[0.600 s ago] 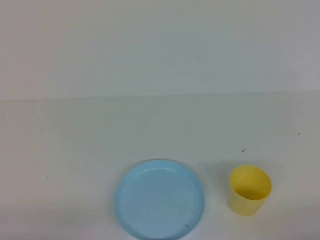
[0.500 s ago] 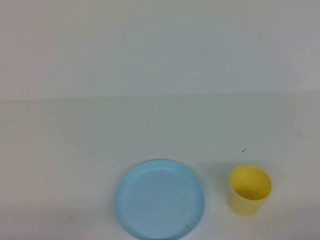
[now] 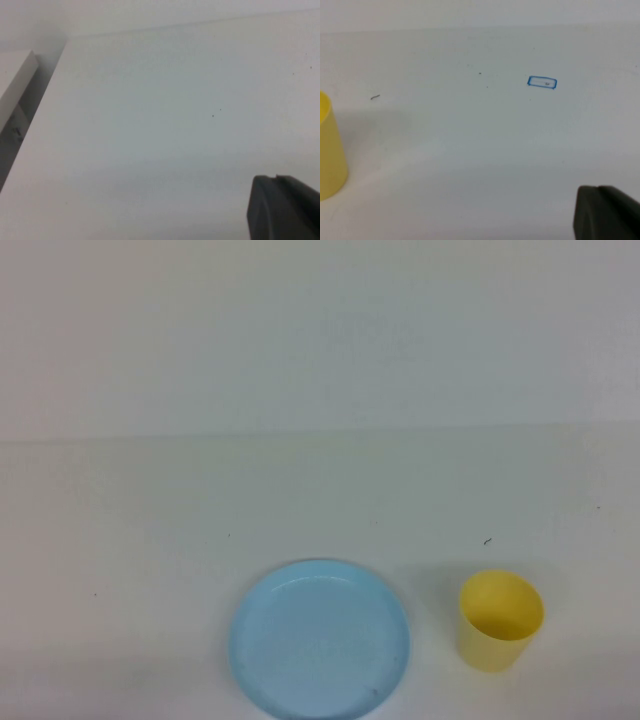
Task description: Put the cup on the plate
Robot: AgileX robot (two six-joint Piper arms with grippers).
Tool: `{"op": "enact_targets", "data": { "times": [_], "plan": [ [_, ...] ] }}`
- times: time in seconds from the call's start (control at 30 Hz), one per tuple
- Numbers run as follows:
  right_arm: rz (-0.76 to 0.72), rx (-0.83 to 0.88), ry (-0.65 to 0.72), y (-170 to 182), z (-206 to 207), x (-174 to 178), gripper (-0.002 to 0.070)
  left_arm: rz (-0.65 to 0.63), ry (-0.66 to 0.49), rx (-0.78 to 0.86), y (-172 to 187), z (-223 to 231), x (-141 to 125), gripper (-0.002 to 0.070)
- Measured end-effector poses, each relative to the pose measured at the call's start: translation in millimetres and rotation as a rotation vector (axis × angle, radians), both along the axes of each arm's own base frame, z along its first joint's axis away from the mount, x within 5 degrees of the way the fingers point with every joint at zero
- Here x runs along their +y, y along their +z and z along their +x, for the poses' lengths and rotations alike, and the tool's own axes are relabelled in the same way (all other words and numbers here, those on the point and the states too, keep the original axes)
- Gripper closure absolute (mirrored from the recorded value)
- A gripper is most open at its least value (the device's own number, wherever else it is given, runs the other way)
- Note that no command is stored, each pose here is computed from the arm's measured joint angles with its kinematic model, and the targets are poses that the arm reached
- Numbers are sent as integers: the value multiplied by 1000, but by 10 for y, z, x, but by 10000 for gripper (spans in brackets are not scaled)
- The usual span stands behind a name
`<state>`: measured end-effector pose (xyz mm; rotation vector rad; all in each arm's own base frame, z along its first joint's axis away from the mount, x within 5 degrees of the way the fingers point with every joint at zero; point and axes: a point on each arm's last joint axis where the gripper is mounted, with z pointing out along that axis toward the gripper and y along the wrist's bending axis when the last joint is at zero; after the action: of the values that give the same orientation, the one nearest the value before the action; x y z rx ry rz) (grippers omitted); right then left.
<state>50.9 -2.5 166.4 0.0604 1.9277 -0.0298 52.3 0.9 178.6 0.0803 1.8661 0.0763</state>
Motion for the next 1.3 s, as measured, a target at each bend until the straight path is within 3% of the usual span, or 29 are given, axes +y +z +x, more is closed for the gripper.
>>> {"op": "enact_targets", "data": {
  "times": [0.63, 1.0, 1.07, 1.2, 1.3],
  "plan": [
    [0, 0, 0, 0, 0, 0, 676, 32, 0, -11, 10, 3, 8, 675],
    [-1, -11, 0, 10, 4, 0, 676, 35, -9, -358, 322, 38, -4, 675],
    [-2, -38, -1, 33, 12, -1, 676, -27, -3, -389, 350, 36, -5, 675],
    [-10, -169, -3, 147, 42, -5, 676, -307, 19, -434, 391, 31, -5, 675],
    [-13, -308, -5, 272, 57, -7, 676, -354, 19, -456, 412, 28, -5, 675]
  ]
}}
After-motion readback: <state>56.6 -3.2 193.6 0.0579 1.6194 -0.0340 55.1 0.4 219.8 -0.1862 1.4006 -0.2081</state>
